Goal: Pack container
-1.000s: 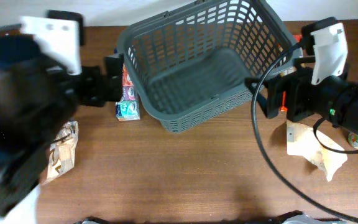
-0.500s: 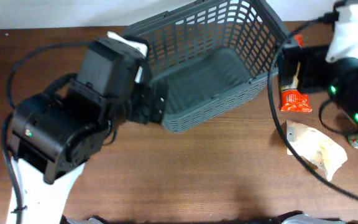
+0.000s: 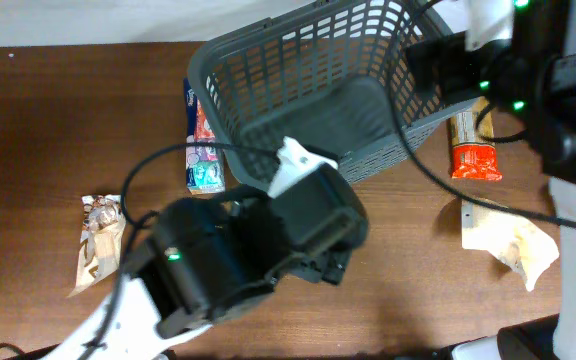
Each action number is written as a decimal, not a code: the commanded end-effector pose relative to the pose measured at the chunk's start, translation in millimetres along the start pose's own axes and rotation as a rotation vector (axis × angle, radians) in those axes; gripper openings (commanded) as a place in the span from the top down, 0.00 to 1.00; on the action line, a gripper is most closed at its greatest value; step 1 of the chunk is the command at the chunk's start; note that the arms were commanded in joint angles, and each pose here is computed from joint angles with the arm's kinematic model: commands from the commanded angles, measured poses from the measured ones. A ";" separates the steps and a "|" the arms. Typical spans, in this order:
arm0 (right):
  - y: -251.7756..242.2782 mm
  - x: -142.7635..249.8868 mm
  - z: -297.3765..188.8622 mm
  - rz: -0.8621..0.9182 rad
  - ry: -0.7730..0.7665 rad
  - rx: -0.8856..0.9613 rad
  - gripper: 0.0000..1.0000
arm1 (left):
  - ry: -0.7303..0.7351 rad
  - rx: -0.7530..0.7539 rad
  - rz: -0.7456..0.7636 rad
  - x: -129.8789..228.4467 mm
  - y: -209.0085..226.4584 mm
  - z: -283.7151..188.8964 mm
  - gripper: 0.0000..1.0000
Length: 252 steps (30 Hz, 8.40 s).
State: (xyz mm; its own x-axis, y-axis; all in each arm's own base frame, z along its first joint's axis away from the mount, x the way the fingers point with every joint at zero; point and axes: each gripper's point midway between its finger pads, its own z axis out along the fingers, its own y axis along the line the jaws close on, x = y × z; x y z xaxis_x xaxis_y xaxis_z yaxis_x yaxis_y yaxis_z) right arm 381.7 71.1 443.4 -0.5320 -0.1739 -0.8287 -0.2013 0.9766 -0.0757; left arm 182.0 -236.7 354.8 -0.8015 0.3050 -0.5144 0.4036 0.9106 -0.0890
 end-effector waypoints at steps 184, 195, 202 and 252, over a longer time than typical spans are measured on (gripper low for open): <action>-48.5 163.9 113.0 0.253 0.676 -0.085 0.96 | 0.181 -0.489 -0.302 -31.2 127.7 140.9 0.98; -51.4 83.3 60.7 0.221 0.402 -0.075 0.96 | 0.107 -0.441 -0.262 -32.1 129.4 95.4 0.98; -66.0 42.1 3.2 0.187 0.229 0.037 0.96 | -0.062 -0.383 -0.307 -22.1 140.1 16.1 0.98; -208.4 178.3 185.4 0.631 0.584 0.084 0.96 | -0.574 -0.442 -0.445 51.4 212.4 -158.6 0.00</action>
State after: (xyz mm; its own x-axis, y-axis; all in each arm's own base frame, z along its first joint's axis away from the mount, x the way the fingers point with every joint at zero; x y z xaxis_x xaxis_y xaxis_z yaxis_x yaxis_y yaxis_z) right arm 469.3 -162.4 212.1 -0.8476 0.4312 -0.3094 0.3724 0.8986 0.2322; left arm 155.5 13.7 444.6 -0.4510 -0.2064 -0.8683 -0.1911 0.9727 -0.1320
